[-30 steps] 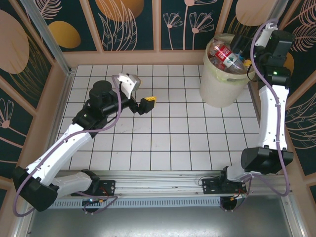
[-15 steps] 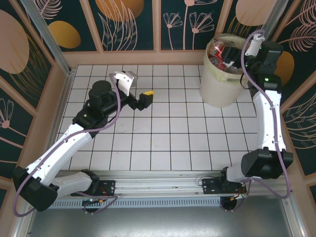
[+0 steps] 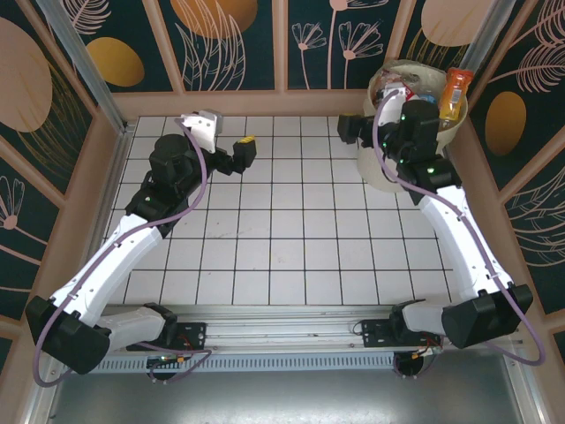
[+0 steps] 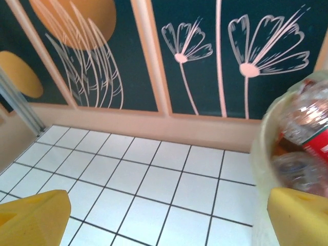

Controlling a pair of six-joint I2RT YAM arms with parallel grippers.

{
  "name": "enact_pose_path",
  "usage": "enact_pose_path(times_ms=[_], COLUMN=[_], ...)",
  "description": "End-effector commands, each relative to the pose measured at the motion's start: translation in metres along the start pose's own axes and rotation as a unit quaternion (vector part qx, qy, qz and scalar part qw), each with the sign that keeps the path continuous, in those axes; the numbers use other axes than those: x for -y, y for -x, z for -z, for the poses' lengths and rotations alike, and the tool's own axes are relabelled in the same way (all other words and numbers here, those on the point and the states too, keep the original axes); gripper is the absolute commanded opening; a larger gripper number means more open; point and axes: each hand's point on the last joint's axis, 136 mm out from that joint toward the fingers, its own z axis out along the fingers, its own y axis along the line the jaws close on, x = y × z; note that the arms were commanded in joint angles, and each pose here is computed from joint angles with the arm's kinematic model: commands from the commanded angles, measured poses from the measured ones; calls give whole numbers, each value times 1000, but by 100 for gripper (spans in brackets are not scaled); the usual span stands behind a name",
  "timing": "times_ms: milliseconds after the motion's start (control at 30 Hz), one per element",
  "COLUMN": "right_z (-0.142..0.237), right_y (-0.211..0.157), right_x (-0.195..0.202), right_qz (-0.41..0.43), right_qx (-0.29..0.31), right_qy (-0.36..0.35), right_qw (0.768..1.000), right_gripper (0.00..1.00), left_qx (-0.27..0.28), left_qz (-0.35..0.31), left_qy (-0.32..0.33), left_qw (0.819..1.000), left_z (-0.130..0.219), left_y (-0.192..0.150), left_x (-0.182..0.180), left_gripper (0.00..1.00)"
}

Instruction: Put the plastic bottles in the bin

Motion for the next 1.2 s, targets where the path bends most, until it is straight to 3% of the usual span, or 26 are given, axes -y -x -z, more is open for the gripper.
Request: enact_pose_path(times_ms=[0, 233, 433, 667, 900, 1167], right_z=[10, 16, 23, 32, 35, 55], right_y=[4, -42, -86, -126, -171, -211], right_x=[-4, 2, 20, 50, 86, 137], right_qz=[13, -14, -23, -52, -59, -66], right_qx=[38, 27, 29, 42, 43, 81], right_qy=[-9, -10, -49, -120, -186, -257], right_qw=[999, 1000, 998, 991, 980, 961], right_gripper=[99, 99, 99, 99, 99, 99], left_qx=[34, 60, 31, 39, 27, 61], left_qz=[17, 9, -6, -10, -13, 4], left_qy=[37, 87, 112, 195, 323, 402], left_qw=[999, 994, 993, 980, 946, 913], left_z=[8, 27, 34, 60, 94, 123], left_y=[9, 5, -33, -70, -117, -148], left_x=[-21, -41, -53, -83, -134, -185], left_gripper=[99, 99, 99, 99, 99, 99])
